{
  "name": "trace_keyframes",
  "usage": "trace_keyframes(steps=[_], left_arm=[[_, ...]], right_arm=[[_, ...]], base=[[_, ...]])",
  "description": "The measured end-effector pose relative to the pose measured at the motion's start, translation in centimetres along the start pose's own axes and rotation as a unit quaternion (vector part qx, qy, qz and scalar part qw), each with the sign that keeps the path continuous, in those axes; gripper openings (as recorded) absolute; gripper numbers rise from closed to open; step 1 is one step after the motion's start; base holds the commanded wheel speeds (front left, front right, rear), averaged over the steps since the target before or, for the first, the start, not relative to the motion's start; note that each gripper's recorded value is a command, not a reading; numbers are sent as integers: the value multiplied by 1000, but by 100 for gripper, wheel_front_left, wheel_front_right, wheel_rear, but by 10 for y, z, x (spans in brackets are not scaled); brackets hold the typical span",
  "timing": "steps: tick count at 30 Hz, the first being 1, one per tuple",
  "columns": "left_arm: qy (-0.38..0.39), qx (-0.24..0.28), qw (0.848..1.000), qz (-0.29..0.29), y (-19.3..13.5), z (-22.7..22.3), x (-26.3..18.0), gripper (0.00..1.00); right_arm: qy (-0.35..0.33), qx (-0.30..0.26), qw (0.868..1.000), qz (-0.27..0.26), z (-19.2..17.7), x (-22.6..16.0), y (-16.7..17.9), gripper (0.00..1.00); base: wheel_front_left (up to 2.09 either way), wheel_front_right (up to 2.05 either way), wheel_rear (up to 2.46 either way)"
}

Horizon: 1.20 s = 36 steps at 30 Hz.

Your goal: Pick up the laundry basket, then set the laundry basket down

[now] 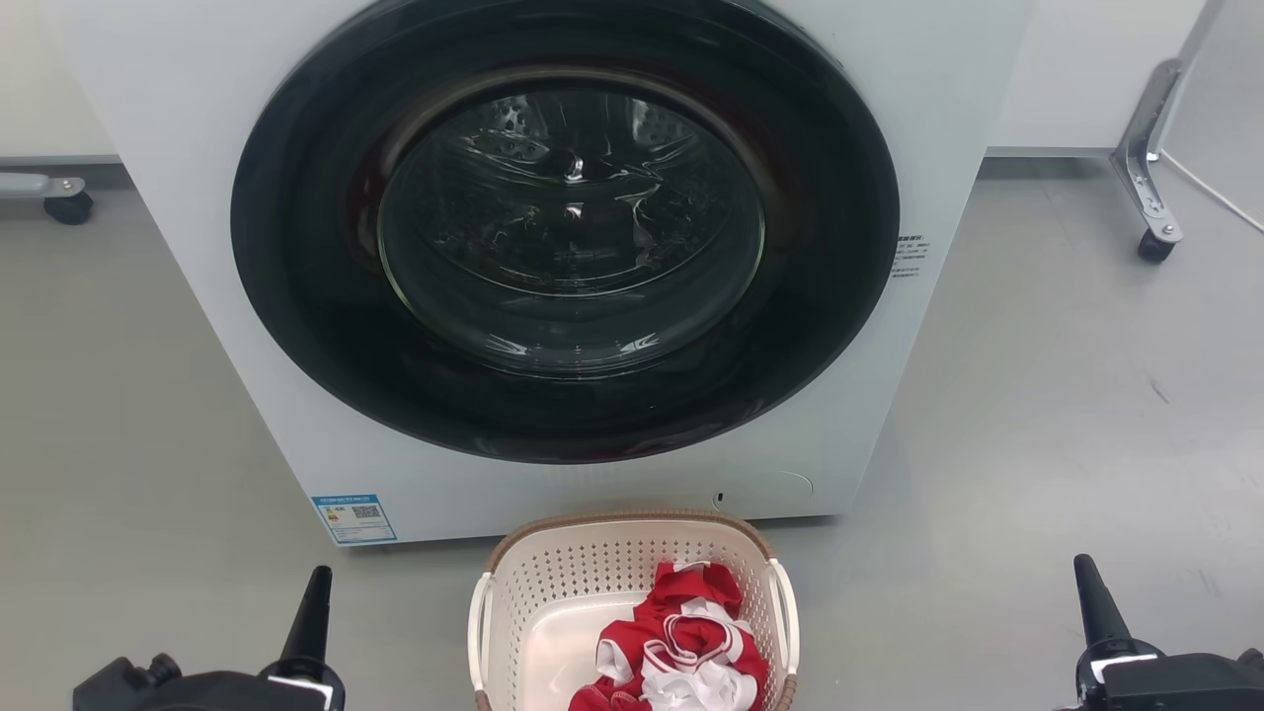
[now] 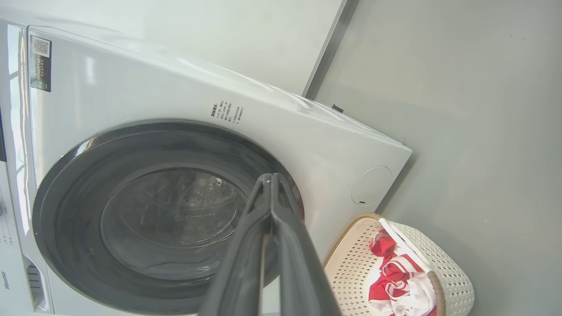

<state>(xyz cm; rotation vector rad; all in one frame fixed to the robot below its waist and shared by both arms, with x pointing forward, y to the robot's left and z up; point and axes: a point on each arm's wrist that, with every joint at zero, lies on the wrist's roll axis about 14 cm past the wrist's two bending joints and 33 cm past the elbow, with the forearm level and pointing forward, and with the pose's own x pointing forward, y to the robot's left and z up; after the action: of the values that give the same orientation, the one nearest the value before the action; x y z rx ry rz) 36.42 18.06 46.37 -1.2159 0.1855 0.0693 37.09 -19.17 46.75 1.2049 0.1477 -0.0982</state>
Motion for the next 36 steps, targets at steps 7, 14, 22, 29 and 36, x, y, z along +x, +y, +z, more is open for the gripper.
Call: trace_keyframes(steps=[7, 14, 22, 29, 36], left_arm=[[-5, -44, 999, -9, -4, 4, 4, 0], [-10, -93, 995, -21, -7, 9, 7, 0], [-18, -152, 988, -33, -9, 15, 9, 0], [-21, -176, 983, -43, -13, 17, 11, 0], [-21, -176, 983, -43, -13, 17, 11, 0]], right_arm=[[-4, 46, 999, 8, 4, 3, 3, 0], [-10, 101, 995, 14, 9, 3, 2, 0], [-15, 160, 987, 29, 15, 5, 6, 0], [-18, 182, 982, 39, 18, 7, 10, 0], [-19, 182, 982, 40, 18, 7, 10, 0]], base=[[0, 0, 0], [0, 0, 0], [0, 0, 0], [0, 0, 0], [0, 0, 0]])
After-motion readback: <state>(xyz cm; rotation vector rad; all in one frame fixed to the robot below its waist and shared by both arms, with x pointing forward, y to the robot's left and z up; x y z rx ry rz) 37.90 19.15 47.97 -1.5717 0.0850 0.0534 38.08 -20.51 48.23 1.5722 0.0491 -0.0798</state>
